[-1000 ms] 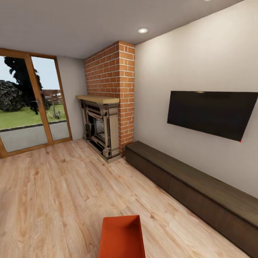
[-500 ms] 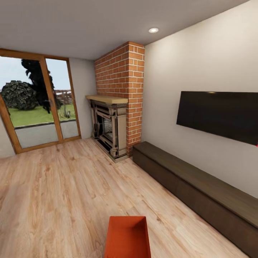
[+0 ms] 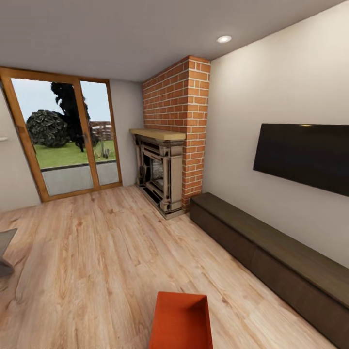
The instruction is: Move the two storage containers from the living room to the garage. In the garage, place one container on the floor and stack the other container on top of it (either order is fine).
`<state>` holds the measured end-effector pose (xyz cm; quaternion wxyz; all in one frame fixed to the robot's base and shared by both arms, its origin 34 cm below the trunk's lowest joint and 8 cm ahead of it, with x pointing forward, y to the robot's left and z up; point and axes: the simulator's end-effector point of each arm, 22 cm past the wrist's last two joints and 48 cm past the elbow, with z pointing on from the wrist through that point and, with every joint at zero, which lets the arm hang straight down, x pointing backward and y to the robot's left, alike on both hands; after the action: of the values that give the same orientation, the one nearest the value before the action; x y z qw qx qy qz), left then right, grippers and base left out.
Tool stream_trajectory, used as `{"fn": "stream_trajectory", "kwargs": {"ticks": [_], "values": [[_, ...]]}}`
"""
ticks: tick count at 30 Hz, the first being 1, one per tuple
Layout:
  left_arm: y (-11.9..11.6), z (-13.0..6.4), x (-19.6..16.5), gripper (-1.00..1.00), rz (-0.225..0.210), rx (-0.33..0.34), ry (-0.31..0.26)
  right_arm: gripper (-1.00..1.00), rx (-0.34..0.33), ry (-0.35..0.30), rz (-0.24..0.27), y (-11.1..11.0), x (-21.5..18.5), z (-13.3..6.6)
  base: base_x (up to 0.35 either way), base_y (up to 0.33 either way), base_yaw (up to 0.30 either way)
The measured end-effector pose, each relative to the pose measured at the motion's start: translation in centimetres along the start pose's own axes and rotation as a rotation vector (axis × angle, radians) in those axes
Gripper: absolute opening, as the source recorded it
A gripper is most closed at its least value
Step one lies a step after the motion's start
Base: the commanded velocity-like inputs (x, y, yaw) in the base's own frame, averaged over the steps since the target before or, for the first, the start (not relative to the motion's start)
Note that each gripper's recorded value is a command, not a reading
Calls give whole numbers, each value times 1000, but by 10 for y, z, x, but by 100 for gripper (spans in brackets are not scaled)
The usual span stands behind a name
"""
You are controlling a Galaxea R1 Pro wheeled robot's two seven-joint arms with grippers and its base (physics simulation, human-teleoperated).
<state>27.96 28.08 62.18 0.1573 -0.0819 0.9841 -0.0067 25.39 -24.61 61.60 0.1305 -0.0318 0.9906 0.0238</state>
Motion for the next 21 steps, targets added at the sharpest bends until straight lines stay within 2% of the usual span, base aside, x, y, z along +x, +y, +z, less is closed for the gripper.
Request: {"fn": "stream_trajectory", "kwargs": {"ticks": [12,16,21], "values": [[0,0,0,100,3,0,0,100,-1,0,1,0,0,0,273,0,2],[0,0,0,100,3,0,0,100,0,0,3,0,0,0,97,0,-7],[0,0,0,100,2,0,0,100,0,2,4,0,1,0,19,0,-159]]}}
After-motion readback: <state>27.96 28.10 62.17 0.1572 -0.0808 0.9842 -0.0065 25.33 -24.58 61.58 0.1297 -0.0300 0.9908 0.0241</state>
